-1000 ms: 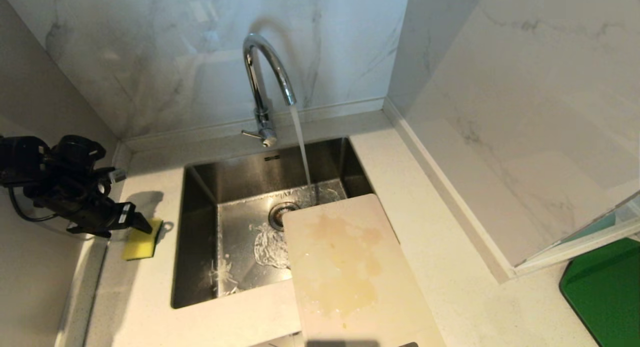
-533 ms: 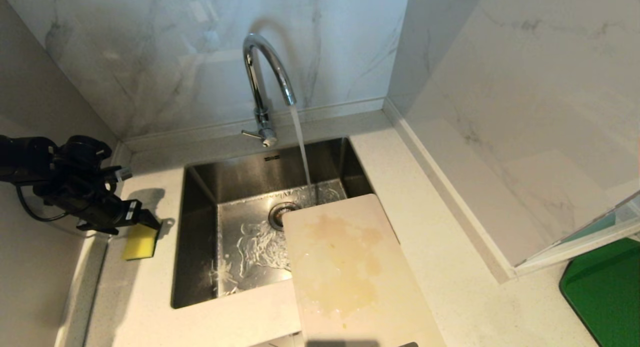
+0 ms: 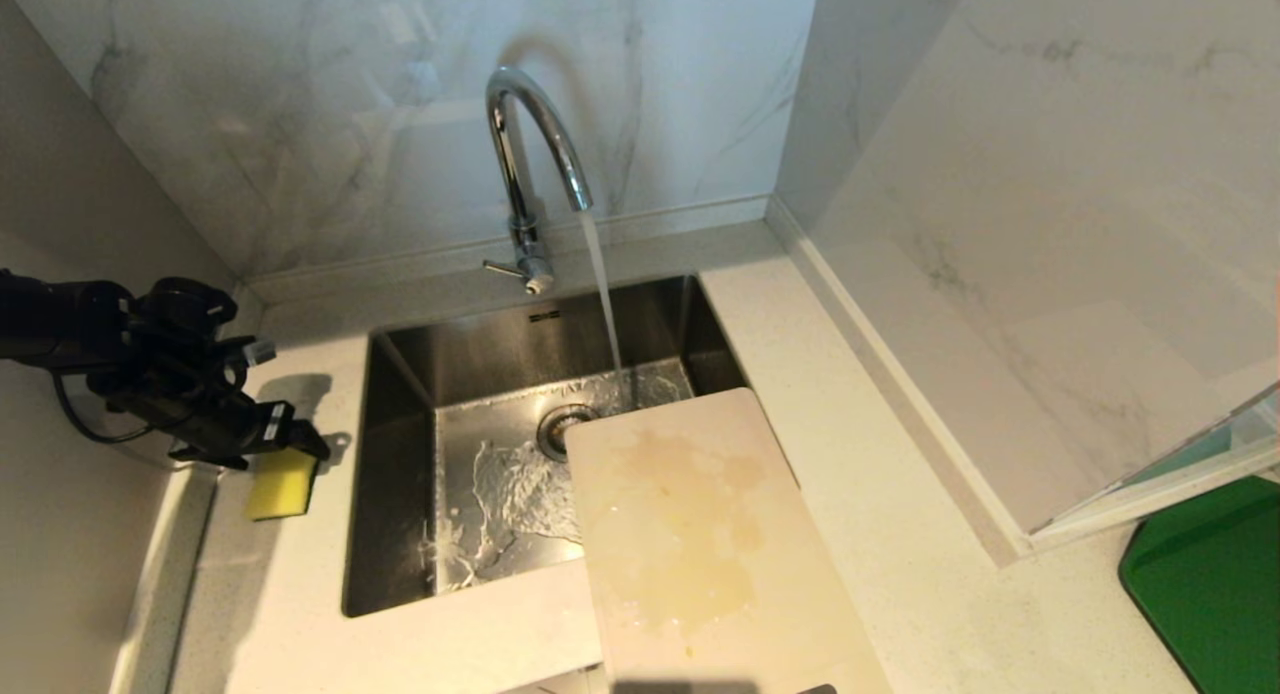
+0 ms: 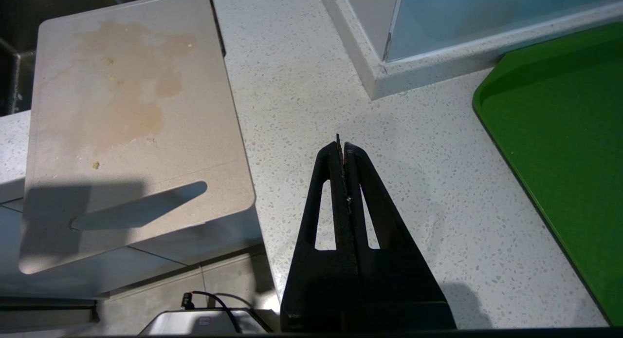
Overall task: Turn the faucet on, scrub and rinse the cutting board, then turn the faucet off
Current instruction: Pick up the cleaning cloth
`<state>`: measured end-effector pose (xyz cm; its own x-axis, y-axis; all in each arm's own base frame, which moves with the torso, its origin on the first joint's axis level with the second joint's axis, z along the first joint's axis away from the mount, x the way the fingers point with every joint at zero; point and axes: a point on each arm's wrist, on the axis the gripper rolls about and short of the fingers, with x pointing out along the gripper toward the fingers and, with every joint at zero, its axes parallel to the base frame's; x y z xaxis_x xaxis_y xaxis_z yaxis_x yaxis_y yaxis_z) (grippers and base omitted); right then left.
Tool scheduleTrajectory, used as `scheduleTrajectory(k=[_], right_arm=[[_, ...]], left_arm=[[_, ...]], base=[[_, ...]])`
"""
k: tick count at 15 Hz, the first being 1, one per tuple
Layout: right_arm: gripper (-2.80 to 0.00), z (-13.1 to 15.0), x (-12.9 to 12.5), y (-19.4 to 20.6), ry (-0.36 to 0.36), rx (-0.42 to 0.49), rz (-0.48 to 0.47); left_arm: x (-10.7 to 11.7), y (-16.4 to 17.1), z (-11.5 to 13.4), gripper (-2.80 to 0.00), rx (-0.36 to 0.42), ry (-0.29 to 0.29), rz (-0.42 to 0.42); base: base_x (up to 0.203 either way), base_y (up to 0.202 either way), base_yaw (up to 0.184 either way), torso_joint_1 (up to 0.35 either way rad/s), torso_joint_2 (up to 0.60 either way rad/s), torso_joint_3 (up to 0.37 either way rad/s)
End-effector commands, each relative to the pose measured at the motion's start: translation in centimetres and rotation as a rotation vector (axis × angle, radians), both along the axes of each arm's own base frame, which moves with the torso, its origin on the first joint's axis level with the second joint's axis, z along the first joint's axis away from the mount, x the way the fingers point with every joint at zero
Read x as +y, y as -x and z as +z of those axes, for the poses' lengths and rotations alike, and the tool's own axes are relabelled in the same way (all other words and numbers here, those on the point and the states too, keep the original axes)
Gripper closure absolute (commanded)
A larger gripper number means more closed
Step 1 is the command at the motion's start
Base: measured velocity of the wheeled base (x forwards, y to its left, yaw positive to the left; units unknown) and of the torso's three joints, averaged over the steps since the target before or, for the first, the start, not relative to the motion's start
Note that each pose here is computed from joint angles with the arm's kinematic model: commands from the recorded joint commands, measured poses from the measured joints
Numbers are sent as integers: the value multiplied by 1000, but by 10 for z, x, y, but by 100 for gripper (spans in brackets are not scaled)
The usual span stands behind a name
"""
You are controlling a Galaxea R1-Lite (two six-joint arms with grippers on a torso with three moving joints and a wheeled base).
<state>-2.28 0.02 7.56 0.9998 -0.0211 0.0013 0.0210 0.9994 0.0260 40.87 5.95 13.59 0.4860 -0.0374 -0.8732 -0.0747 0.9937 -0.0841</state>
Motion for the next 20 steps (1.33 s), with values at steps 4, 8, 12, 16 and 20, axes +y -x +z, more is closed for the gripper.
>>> scheduleTrajectory(k=[4, 8, 12, 16, 20], right_arm=[[0, 0, 0, 0, 0, 0, 0], [0, 0, 0, 0, 0, 0, 1], [0, 0, 0, 0, 0, 0, 0], [0, 0, 0, 0, 0, 0, 0], [0, 0, 0, 0, 0, 0, 0]], left_arm=[[1, -9, -12, -280, 19, 2, -3], [-1, -11, -16, 0, 28, 0, -16], [-1, -12, -15, 0, 22, -2, -19], [-2, -11, -11, 0, 12, -2, -20], [-9, -6, 1, 0, -11, -2, -38]], base=[[0, 0, 0, 0, 0, 0], [0, 0, 0, 0, 0, 0], [0, 0, 0, 0, 0, 0], [0, 0, 0, 0, 0, 0], [0, 0, 0, 0, 0, 0]])
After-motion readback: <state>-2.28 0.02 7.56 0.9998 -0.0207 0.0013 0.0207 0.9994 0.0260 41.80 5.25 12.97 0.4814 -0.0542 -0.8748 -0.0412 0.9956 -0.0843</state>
